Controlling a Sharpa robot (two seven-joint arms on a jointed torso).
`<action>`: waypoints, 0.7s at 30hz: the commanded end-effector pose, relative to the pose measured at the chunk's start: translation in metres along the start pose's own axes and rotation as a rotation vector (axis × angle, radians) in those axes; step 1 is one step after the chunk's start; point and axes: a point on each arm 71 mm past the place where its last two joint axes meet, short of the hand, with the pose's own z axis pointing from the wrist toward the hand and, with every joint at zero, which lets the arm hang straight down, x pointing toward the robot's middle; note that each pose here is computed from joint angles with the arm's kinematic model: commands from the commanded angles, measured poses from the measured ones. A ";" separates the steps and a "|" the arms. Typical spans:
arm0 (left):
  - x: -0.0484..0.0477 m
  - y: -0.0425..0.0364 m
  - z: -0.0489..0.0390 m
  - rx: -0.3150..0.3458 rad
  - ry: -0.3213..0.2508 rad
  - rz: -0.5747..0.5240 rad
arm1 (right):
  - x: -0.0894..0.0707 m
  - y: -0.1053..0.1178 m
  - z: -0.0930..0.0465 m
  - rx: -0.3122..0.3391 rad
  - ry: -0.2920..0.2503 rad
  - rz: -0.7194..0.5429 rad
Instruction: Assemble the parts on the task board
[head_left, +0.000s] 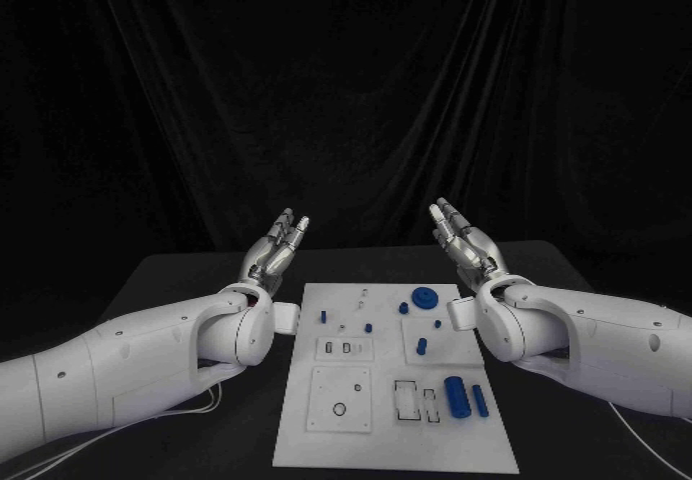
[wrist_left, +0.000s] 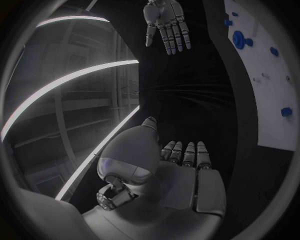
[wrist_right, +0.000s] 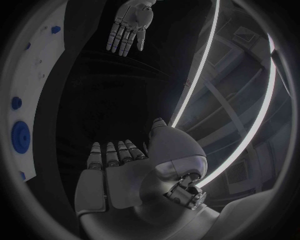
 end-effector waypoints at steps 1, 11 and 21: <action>0.0090 -0.0085 0.0067 0.061 0.161 -0.154 | 0.006 0.007 0.002 -0.072 0.169 0.028; 0.0116 -0.0185 0.0215 0.111 0.325 -0.275 | 0.004 0.008 0.004 -0.083 0.213 0.022; -0.0078 -0.0277 0.0120 0.198 0.421 -0.273 | -0.014 0.013 0.000 -0.110 0.340 0.030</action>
